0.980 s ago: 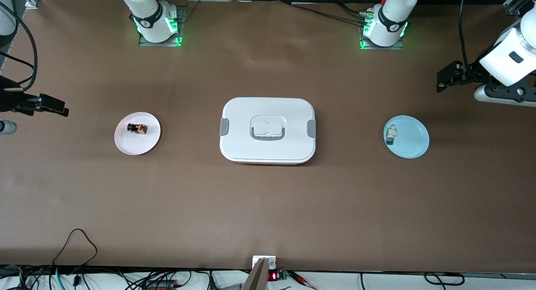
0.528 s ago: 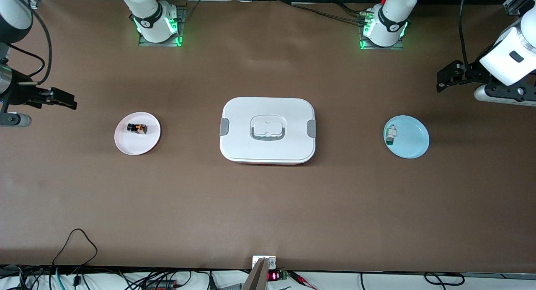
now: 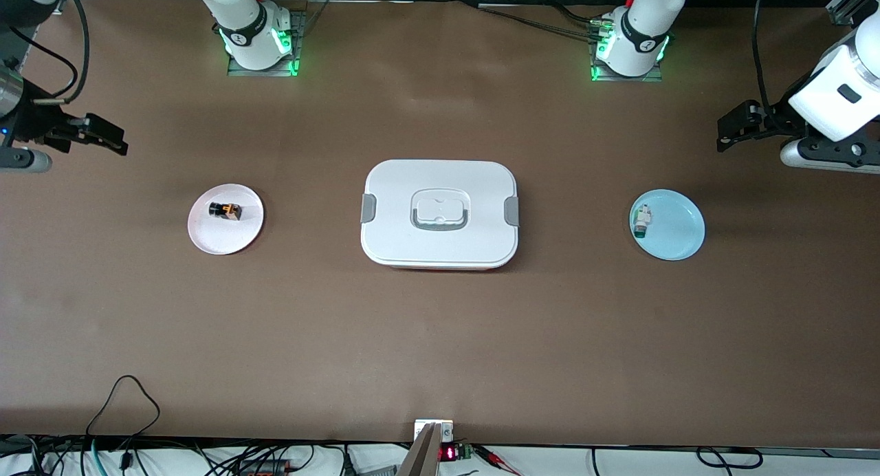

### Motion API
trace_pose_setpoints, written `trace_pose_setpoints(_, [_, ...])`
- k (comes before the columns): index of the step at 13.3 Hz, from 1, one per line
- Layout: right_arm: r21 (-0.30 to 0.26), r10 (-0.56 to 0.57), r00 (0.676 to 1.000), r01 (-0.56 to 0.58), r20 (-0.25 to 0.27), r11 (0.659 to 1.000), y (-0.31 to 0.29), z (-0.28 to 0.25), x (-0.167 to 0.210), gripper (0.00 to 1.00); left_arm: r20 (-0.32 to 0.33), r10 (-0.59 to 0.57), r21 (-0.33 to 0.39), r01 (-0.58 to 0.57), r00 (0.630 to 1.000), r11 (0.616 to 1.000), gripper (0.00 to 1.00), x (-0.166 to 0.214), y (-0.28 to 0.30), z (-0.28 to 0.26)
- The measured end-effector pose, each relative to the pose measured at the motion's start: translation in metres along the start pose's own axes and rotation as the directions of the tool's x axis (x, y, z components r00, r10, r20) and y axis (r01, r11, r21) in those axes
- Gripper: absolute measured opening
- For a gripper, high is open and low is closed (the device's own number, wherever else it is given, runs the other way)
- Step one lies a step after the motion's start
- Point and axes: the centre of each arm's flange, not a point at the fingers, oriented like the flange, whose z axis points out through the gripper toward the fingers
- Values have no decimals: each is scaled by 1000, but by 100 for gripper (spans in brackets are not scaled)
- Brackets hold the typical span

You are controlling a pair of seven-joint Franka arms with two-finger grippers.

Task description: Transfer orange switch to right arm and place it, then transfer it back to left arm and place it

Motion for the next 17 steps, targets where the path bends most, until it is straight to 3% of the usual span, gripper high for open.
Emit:
trace_pose_setpoints(12, [-2, -31, 998, 31, -46, 1000, -3, -36, -4, 100, 0, -21, 0, 21, 1000, 1000, 100, 0, 0, 0])
trace_pose_setpoints(17, [-2, -32, 999, 32, -43, 999, -3, -36, -4, 100, 0, -21, 0, 21, 1000, 1000, 100, 0, 0, 0])
